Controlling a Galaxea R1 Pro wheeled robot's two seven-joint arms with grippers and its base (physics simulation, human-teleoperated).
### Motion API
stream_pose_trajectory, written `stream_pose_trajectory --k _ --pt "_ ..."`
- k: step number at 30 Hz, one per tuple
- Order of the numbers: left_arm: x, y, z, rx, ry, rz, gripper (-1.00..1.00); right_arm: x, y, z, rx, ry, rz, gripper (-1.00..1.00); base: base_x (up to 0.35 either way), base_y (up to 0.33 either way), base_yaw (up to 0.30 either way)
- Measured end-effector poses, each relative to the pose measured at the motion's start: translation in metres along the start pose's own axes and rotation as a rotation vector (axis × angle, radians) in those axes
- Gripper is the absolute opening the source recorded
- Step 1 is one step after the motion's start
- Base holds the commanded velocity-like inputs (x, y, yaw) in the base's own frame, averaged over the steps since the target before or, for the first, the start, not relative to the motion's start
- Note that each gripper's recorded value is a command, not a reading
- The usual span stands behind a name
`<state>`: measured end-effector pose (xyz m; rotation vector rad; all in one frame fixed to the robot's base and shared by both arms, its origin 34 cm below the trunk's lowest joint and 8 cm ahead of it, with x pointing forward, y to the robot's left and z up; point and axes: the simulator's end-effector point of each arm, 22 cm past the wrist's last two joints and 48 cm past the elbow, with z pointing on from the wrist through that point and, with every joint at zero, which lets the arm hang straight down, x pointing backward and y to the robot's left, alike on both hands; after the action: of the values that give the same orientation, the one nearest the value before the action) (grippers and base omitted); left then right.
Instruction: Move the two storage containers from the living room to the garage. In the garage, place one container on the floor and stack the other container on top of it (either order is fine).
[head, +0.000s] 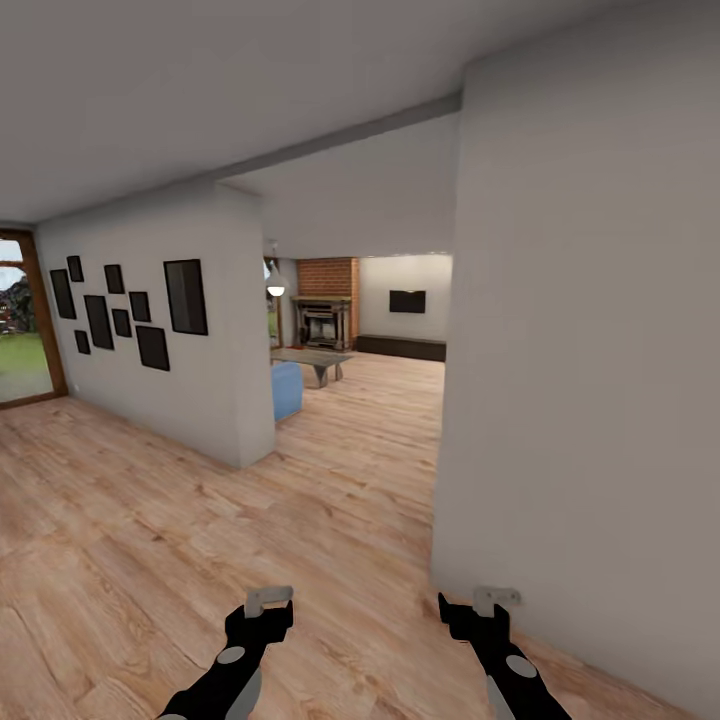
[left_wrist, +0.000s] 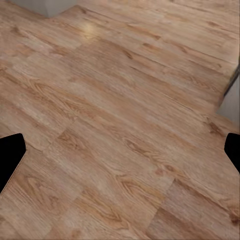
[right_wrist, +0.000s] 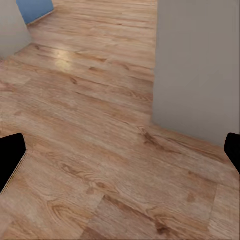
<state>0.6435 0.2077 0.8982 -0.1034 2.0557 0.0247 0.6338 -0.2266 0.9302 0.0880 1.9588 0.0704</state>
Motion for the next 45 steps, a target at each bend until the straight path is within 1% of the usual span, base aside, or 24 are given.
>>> stream_pose_trajectory --k 6,22,45 --pt "0.0 -0.0006 0.0 0.001 0.0 -0.001 1.0 0.0 0.0002 0.0 0.0 0.0 0.0 1.0 0.328 0.0 0.125" --pt "0.0 -0.0007 0.0 0.0 0.0 -0.003 1.0 -0.0001 0.0006 -0.0001 0.0 -0.001 0.001 1.0 0.328 0.007 0.005" --pt "-0.0002 0.0005 0.0002 0.0 0.0 -0.002 1.0 0.0001 0.0009 0.0 -0.001 0.0 0.001 1.0 0.325 0.133 0.0"
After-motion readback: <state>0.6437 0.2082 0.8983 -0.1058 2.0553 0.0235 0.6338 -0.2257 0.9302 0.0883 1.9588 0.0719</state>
